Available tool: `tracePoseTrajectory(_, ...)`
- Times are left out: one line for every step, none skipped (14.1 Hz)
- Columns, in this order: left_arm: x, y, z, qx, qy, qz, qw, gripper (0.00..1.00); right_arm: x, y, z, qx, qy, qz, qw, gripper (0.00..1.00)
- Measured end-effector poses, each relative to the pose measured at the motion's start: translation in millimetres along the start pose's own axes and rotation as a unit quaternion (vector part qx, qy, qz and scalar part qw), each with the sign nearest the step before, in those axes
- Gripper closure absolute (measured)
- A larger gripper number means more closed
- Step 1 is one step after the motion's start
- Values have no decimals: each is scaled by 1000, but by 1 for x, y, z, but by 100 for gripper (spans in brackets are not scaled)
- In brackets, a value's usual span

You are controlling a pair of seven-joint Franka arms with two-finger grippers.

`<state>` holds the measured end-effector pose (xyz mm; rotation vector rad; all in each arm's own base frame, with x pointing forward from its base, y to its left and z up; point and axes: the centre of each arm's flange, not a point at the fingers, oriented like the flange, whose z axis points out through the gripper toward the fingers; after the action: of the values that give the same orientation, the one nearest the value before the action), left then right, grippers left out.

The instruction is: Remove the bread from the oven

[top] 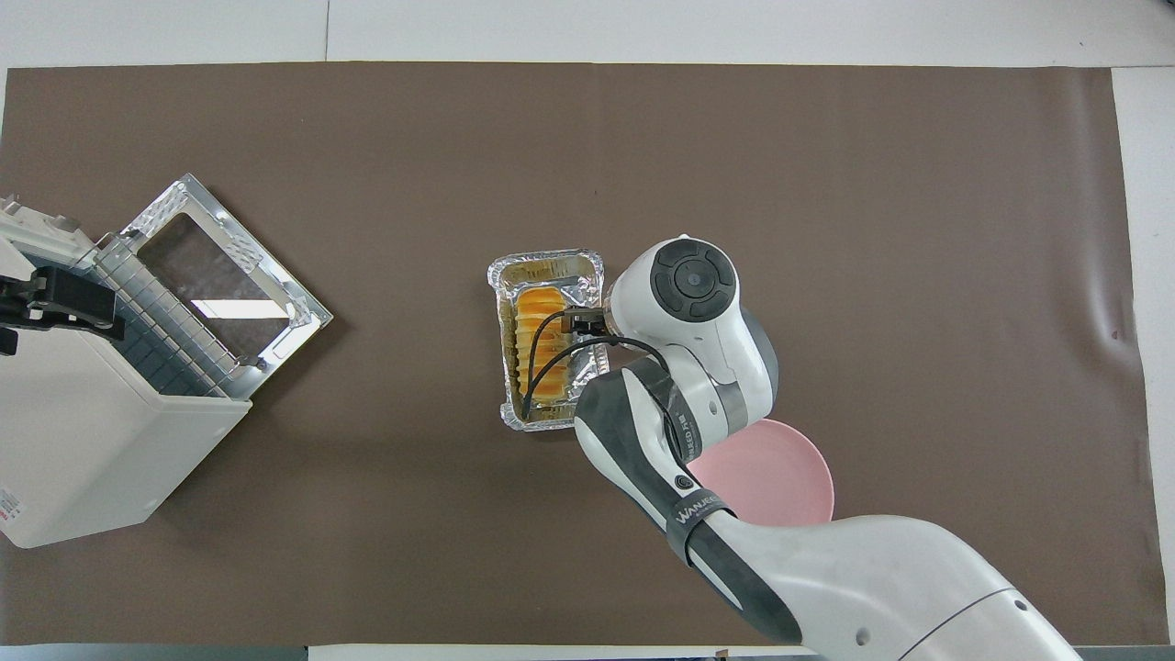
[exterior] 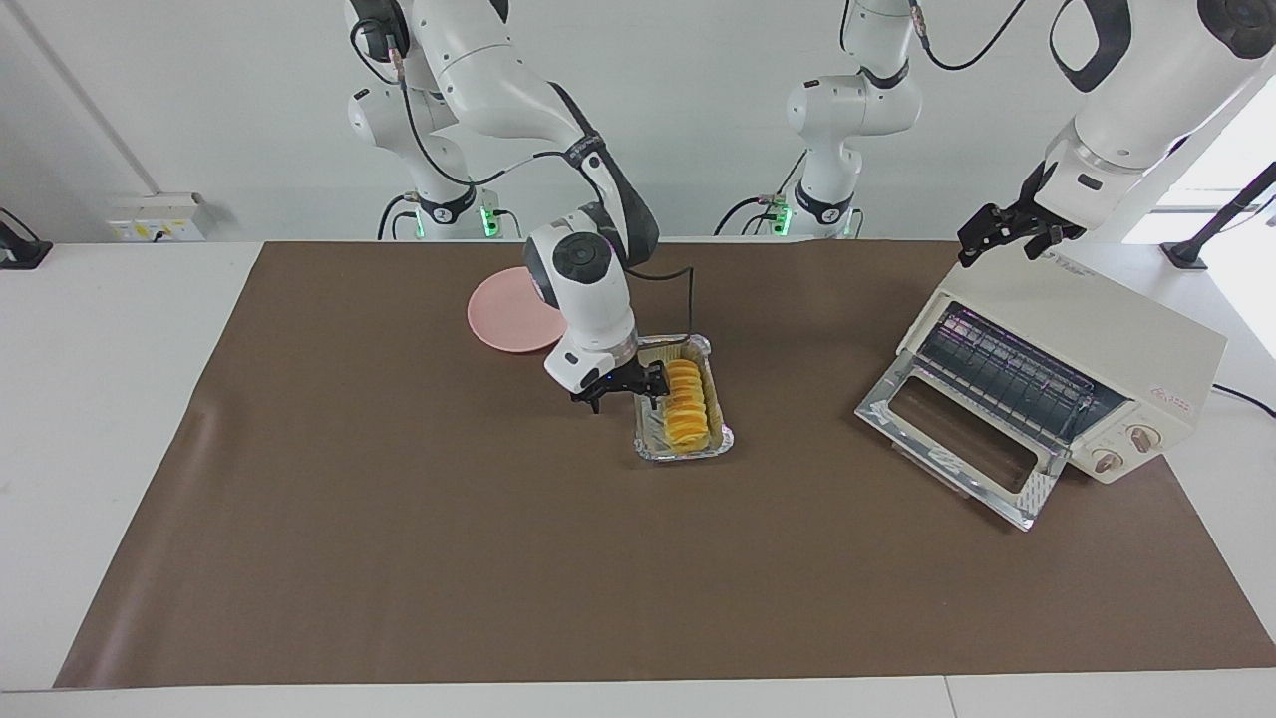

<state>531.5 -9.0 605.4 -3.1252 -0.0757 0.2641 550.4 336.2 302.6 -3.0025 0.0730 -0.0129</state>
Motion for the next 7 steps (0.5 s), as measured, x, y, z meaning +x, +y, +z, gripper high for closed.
tracePoseTrajectory(0,0,0,0,0,0,1000,0,-3,2,4,-2,-3,1,1000,1)
tracePoseTrajectory(0,0,0,0,0,0,1000,0,-5,2,7,-4,-6,1,1000,4)
tracePoseTrajectory(0,0,0,0,0,0,1000,0,-9,1,9,-5,-9,7,1000,14)
tracePoseTrajectory(0,0,0,0,0,0,1000,0,-15,-4,10,-6,-11,17,1000,28)
tracePoseTrajectory(0,0,0,0,0,0,1000,0,-20,-12,10,-6,-11,26,1000,42)
tracePoseTrajectory(0,0,0,0,0,0,1000,0,-24,-18,9,-4,-9,31,999,52)
tracePoseTrajectory(0,0,0,0,0,0,1000,0,-25,-22,5,-1,-5,30,1000,59)
